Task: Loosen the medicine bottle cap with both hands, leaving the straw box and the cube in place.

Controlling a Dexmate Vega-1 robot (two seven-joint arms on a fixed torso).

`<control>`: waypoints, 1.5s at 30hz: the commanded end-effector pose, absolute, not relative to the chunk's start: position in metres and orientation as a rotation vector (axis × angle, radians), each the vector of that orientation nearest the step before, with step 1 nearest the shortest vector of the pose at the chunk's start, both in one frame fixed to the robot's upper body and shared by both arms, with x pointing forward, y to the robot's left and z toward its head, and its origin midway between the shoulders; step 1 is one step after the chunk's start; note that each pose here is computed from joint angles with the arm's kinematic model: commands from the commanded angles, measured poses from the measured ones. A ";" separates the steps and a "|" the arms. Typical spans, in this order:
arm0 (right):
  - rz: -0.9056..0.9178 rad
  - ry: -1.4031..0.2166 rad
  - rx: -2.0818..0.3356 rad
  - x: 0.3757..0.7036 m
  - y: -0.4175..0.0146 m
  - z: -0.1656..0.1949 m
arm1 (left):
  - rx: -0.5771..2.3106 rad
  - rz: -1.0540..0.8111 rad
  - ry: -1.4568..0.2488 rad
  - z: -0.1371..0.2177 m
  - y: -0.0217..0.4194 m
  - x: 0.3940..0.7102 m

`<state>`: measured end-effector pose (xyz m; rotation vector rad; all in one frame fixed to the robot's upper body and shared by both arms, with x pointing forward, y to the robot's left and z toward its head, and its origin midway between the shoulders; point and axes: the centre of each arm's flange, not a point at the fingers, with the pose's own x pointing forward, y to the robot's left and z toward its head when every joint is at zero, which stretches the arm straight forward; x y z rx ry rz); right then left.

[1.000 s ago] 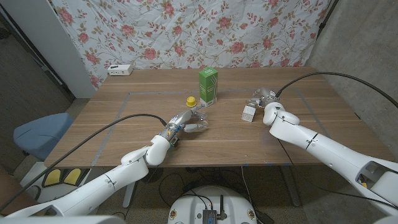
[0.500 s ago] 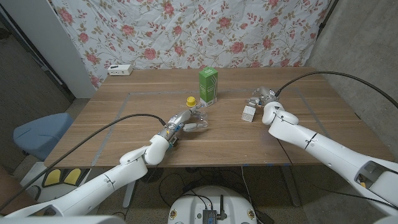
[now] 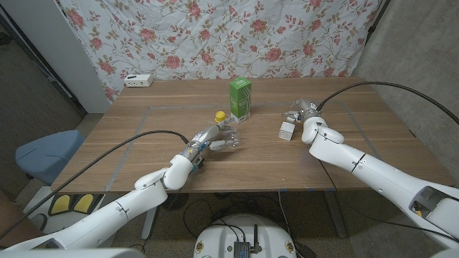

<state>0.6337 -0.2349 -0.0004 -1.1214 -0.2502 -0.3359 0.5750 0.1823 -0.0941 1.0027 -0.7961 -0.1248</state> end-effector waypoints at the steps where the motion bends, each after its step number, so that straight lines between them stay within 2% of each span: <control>1: -0.342 -0.265 -1.117 0.624 -0.234 0.004 | 0.974 -0.118 -0.819 -0.086 0.188 0.563; 27: -0.311 -0.377 -1.031 0.603 -0.233 0.025 | 0.861 -0.070 -0.880 -0.070 0.212 0.544; 45: -0.274 -0.473 -0.849 0.595 -0.262 0.030 | 0.717 -0.017 -0.903 -0.051 0.234 0.547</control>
